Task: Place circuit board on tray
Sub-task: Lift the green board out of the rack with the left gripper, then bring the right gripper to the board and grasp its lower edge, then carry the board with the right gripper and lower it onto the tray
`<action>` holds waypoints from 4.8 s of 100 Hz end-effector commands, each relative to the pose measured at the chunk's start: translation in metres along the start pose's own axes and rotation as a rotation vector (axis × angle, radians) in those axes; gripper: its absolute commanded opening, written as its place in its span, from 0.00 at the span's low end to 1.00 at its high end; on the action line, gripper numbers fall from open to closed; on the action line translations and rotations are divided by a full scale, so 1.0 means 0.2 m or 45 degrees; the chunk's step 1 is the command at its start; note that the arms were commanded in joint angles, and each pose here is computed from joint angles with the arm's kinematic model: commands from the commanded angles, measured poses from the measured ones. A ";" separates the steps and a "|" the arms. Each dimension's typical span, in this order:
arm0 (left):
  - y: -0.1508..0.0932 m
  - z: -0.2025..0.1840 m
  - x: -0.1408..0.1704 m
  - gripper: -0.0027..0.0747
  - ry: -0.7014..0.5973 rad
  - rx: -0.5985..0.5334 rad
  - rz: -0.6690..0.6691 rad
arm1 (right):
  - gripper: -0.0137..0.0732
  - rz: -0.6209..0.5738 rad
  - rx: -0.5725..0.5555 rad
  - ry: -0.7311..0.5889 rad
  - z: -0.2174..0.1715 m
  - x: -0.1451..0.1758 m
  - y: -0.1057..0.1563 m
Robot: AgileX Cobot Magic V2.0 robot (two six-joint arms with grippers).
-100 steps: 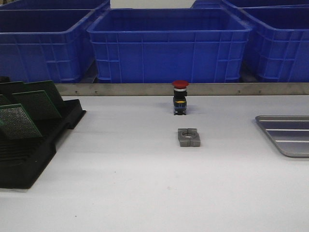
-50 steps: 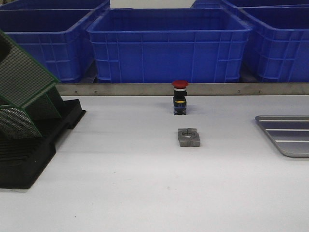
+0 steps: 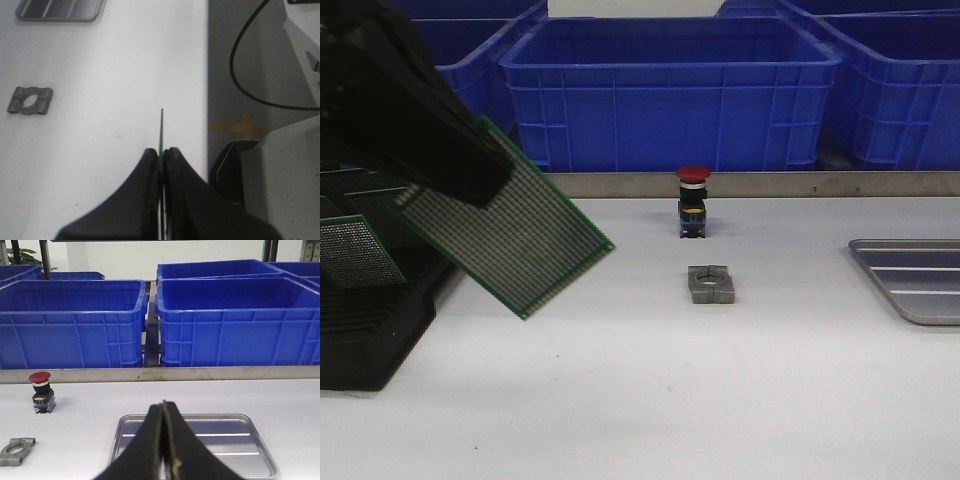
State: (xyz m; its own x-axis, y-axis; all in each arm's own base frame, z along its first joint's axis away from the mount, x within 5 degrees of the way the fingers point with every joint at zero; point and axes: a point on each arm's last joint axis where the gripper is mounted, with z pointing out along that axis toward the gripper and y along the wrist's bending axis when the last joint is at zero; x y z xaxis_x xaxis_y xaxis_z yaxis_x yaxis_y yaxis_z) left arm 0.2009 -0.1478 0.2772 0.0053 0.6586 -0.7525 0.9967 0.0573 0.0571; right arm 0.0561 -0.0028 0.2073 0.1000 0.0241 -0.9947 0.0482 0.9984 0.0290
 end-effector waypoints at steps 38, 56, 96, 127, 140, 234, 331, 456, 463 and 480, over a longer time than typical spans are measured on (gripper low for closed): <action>-0.06 0.25 -0.11 0.01 -0.113 0.230 -0.104 | 0.09 -0.020 -0.001 -0.069 -0.01 -0.05 0.00; -0.06 0.25 -0.11 0.01 -0.113 0.230 -0.104 | 0.09 0.043 0.014 0.105 -0.01 -0.15 0.00; -0.06 0.25 -0.11 0.01 -0.113 0.228 -0.104 | 0.09 0.137 0.026 0.670 0.23 -0.37 0.02; -0.06 0.25 -0.11 0.01 -0.113 0.225 -0.104 | 0.45 0.190 -0.248 0.752 0.47 -0.41 0.16; -0.06 0.25 -0.11 0.01 -0.113 0.223 -0.104 | 0.68 0.104 -0.496 0.777 0.48 -0.40 0.28; -0.05 0.26 -0.11 0.01 -0.113 0.199 -0.107 | 0.67 -0.252 -1.373 0.932 0.47 -0.10 0.86; -0.04 0.25 -0.12 0.56 -0.153 0.185 -0.140 | 0.09 -0.230 -1.412 1.014 0.53 -0.05 0.95; 0.07 0.21 -0.19 0.82 -0.112 -0.059 -0.007 | 0.12 0.148 -0.143 1.108 1.18 0.17 -0.01; 0.07 0.21 -0.19 0.82 -0.112 -0.059 -0.007 | 0.17 0.155 -0.159 1.115 1.22 0.19 -0.01; 0.07 0.21 -0.19 0.82 -0.112 -0.052 -0.012 | 0.62 0.156 -0.163 1.109 1.26 0.19 -0.01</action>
State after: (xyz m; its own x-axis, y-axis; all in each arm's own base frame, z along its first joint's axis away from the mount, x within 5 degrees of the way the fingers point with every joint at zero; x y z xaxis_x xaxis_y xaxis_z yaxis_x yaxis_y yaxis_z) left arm 0.2206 -0.2002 0.2603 0.0007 0.6427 -0.7661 0.9946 0.0789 0.0671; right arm 0.3047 -0.0154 0.1762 -0.7410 0.1028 -0.6635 -0.0212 0.9841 0.1761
